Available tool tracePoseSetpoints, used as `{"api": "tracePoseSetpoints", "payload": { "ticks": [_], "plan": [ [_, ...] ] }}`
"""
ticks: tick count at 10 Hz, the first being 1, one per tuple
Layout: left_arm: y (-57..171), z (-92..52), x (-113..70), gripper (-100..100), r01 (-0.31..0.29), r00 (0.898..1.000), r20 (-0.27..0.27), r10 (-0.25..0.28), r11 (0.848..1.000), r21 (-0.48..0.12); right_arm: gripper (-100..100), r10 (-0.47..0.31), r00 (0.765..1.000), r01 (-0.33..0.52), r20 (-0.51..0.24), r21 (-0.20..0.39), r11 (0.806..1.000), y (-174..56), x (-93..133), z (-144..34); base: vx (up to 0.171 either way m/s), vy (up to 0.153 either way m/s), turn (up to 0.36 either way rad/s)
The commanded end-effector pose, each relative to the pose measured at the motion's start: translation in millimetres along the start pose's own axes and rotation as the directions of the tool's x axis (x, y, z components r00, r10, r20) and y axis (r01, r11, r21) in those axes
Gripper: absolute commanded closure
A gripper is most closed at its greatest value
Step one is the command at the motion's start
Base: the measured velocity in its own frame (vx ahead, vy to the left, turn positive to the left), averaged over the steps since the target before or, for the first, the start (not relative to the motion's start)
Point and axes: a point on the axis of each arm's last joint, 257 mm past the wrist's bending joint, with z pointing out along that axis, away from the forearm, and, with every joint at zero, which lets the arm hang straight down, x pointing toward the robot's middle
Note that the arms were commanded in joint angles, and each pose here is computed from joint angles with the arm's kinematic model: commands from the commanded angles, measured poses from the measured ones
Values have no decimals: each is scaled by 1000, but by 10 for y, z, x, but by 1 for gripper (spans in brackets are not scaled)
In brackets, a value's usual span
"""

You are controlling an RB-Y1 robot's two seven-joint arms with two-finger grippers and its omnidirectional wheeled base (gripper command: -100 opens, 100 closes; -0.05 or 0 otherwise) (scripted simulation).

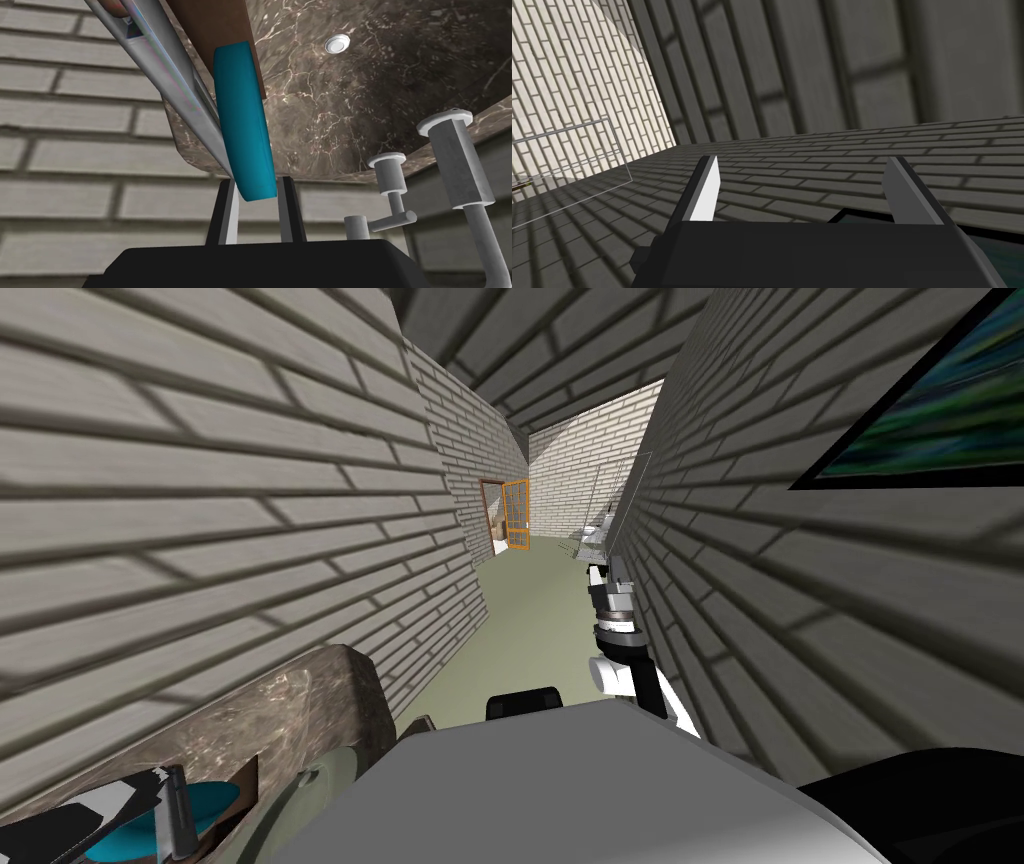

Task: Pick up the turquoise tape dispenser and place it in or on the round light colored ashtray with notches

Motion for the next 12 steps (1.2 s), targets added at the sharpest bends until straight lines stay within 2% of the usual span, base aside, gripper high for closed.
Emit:
{"api": "tracePoseSetpoints", "payload": {
  "ticks": [1,2,3,4,5,6,7,10,11,12],
  "plan": [
    [-57,-36,49,100,-28,999,-36,27,1000,-9,0,0,1000,0,0,0,1000,0,0,0,-51,-3,-71],
    [-82,-38,97,100,-15,998,-55,15,1000,1,0,0,1000,0,0,0,1000,0,0,0,-48,4,-43],
    [-112,-66,122,100,-44,996,-77,43,999,-10,0,0,1000,0,0,0,1000,0,0,0,-59,6,-77],
    [-137,-70,173,100,-31,995,-97,31,1000,-1,0,0,1000,0,0,0,1000,0,0,0,-48,6,-45],
    [-172,-96,209,100,-56,991,-123,55,998,-9,0,0,1000,0,0,0,1000,0,0,0,-53,8,-49],
    [-192,-101,250,100,-45,989,-138,45,999,-2,0,0,1000,0,0,0,1000,0,0,0,-48,8,-46],
    [-227,-126,292,100,-68,984,-165,66,998,-8,0,0,1000,0,0,0,1000,0,0,0,-54,0,-70],
    [-293,-161,402,100,-70,974,-216,68,998,-1,0,0,1000,0,0,0,1000,0,0,0,-42,7,-46],
    [-329,-184,451,100,-85,966,-244,82,996,-4,0,0,1000,0,0,0,1000,0,0,0,-42,1,-48],
    [-339,-189,472,100,-79,965,-252,77,997,0,0,0,1000,0,0,0,1000,0,0,0,-42,2,-40]
  ]
}}
